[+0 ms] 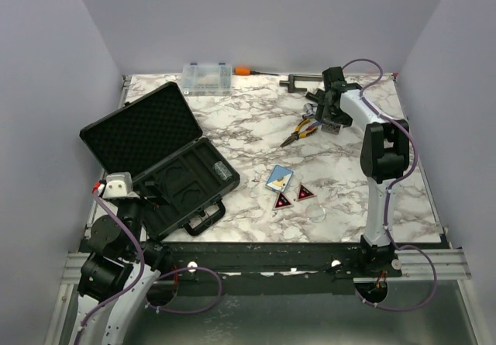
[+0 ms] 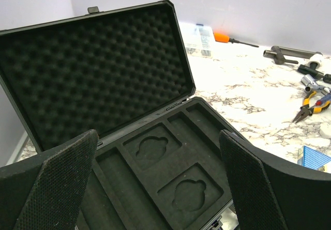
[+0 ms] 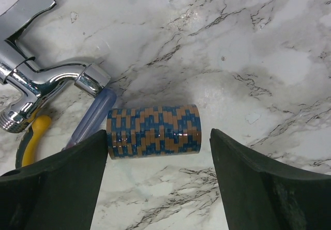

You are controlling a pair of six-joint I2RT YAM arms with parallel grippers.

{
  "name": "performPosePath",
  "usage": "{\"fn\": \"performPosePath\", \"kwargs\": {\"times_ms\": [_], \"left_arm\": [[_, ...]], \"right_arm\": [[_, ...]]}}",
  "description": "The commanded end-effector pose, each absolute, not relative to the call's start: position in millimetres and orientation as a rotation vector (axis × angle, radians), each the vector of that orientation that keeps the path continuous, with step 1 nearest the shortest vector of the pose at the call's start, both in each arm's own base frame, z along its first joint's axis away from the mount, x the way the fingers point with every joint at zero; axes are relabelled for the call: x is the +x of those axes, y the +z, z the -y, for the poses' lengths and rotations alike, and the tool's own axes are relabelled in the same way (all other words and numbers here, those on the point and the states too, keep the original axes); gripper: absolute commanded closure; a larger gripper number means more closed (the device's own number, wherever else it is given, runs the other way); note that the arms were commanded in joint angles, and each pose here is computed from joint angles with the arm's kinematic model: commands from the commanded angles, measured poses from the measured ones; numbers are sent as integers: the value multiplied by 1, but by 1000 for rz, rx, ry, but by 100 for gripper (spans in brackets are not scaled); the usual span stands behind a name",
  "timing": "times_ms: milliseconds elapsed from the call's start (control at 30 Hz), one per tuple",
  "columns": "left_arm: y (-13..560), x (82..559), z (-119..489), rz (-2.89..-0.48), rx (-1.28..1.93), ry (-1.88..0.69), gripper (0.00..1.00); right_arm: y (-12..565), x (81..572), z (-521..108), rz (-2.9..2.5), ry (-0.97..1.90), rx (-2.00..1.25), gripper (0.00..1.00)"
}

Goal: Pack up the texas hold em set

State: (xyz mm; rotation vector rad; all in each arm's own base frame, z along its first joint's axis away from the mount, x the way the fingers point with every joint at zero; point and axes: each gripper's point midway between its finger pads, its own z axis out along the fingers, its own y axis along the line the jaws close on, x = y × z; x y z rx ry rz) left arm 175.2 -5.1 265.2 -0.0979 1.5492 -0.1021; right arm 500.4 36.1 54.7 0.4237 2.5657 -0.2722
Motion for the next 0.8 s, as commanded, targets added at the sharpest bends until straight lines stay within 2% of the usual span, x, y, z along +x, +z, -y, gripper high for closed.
{"fn": "performPosePath", "kwargs": {"times_ms": [0,267,367,533,633,767], "left_arm": [[272,164,-2,-1488,-127,-119,1],[272,164,-2,-1487,-128,-118,1],[272,164,-2,-1489,-128,-118,1],[273,164,-2,-1487,-129,-118,1],[272,164,-2,-1487,-131,-116,1],[272,165,-2,-1490,-131,-114,1]], "right_arm": [[34,492,-32,-2624,-283,403,18],[30,490,-31,-2632,-267,406,20],[30,489,-32,-2631,-256,405,28],[33,489,-34,-2628,-239,417,48],[43,489,-32,-2608,-251,445,51],[60,490,-34,-2578,-222,467,62]]}}
